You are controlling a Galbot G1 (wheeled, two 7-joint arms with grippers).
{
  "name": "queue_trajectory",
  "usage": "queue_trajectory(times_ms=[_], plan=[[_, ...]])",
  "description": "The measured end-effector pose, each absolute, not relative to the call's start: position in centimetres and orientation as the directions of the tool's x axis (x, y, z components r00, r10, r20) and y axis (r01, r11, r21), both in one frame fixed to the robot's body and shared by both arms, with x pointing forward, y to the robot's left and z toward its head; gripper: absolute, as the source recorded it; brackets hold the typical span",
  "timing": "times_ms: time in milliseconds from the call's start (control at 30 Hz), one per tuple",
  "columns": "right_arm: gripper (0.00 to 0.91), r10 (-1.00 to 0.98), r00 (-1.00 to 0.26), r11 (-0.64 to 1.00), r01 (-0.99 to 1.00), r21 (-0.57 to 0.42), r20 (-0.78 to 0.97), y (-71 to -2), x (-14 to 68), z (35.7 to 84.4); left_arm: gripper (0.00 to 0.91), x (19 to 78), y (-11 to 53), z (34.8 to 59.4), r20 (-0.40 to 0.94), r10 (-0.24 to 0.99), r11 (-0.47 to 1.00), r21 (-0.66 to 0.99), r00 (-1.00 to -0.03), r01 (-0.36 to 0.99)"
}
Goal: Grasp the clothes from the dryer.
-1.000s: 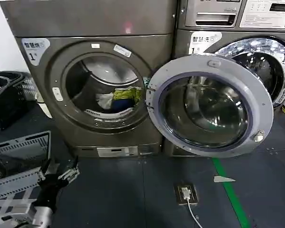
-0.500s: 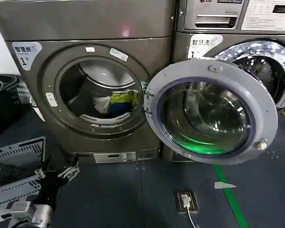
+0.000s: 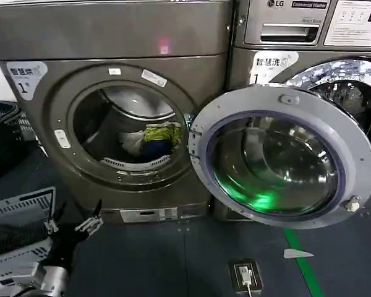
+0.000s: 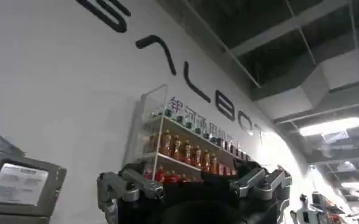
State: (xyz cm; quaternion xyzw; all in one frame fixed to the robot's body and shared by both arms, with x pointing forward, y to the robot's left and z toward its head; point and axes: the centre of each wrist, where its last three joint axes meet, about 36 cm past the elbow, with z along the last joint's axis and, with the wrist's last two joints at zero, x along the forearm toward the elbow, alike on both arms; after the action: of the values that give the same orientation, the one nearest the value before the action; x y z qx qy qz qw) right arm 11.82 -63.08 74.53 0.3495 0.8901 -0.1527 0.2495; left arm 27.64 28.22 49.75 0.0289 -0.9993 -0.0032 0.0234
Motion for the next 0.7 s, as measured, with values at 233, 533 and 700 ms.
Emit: queue_trajectory(times_ms=[233, 533, 700], plan=[[0.907, 0.540, -0.635, 0.714, 0.693, -0.098, -0.553, -62.94, 11.92, 74.29, 0.907, 27.67, 28.27, 49.73, 0.048, -0.058, 0.998, 0.010, -0.997, -0.057], [0.907, 0.530, -0.642, 0.723, 0.684, -0.102, -0.553, -62.72, 12.21, 74.06, 0.907, 27.62, 28.38, 49.68, 0.051, -0.062, 0.998, 0.011, -0.997, -0.062], [0.907, 0.531, -0.642, 0.723, 0.683, -0.099, -0.553, -62.73, 12.18, 74.01, 0.907, 27.62, 28.40, 49.69, 0.051, -0.063, 0.998, 0.011, -0.997, -0.063]])
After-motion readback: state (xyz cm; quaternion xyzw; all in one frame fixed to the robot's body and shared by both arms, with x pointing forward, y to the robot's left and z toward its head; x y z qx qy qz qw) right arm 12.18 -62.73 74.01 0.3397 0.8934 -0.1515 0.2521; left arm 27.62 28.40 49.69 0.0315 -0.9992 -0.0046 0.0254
